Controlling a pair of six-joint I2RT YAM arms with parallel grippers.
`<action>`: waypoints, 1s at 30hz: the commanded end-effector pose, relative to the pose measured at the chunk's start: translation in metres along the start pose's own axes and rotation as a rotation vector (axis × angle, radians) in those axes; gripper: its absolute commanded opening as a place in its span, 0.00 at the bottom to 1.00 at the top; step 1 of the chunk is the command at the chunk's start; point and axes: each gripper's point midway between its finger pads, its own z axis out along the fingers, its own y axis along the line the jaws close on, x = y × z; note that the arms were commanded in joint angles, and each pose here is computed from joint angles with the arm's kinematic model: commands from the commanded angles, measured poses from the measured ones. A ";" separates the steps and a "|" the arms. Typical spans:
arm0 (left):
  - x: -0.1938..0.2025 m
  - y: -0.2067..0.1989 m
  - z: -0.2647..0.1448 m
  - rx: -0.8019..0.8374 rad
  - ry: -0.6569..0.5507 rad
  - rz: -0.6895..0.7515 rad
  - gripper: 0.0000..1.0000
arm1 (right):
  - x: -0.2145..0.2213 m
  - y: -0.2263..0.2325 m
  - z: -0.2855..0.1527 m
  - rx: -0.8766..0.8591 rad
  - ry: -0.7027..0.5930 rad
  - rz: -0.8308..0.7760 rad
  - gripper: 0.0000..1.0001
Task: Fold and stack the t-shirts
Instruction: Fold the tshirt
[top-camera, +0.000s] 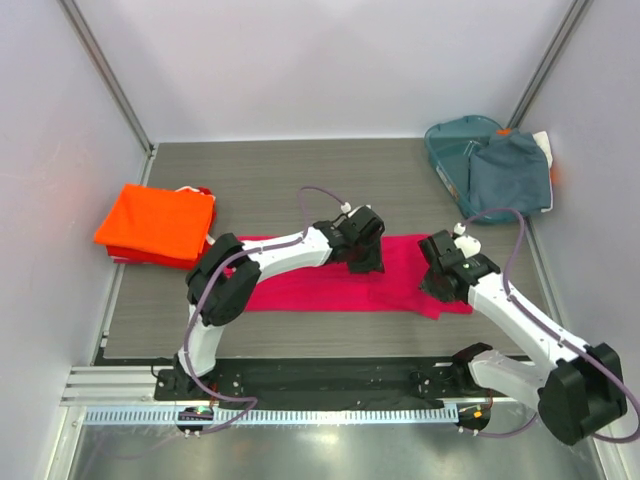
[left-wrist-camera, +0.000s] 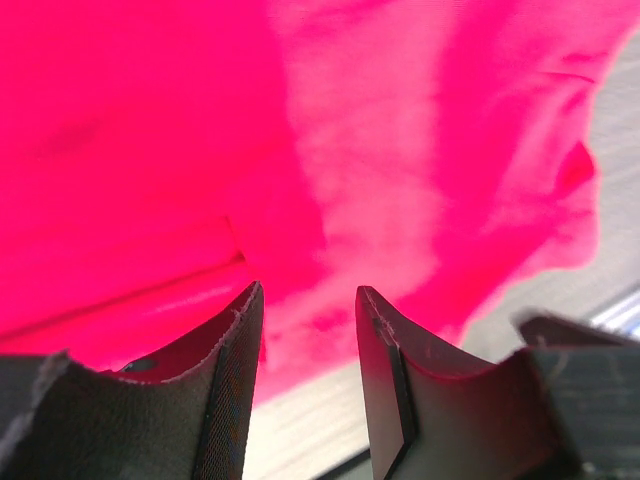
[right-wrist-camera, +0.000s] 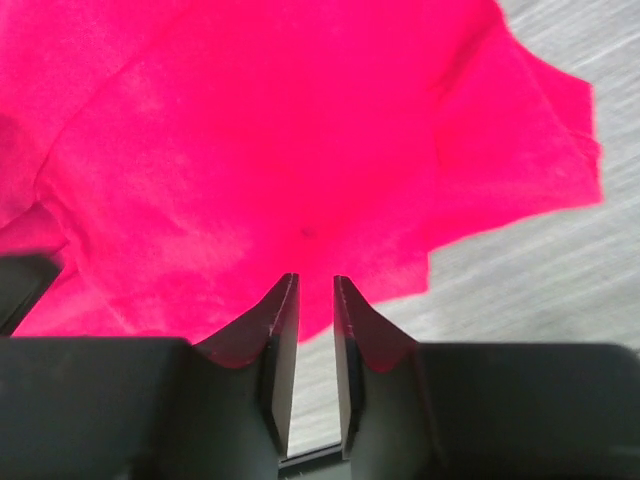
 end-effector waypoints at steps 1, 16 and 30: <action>-0.011 -0.021 -0.026 0.070 -0.053 0.040 0.43 | -0.015 0.017 0.008 -0.024 -0.049 0.015 0.25; -0.040 -0.016 0.034 -0.008 -0.014 0.045 0.42 | 0.016 -0.030 0.038 0.206 0.057 0.040 0.01; -0.063 -0.008 0.033 -0.003 -0.005 0.050 0.41 | 0.026 -0.039 0.028 0.182 0.089 0.096 0.01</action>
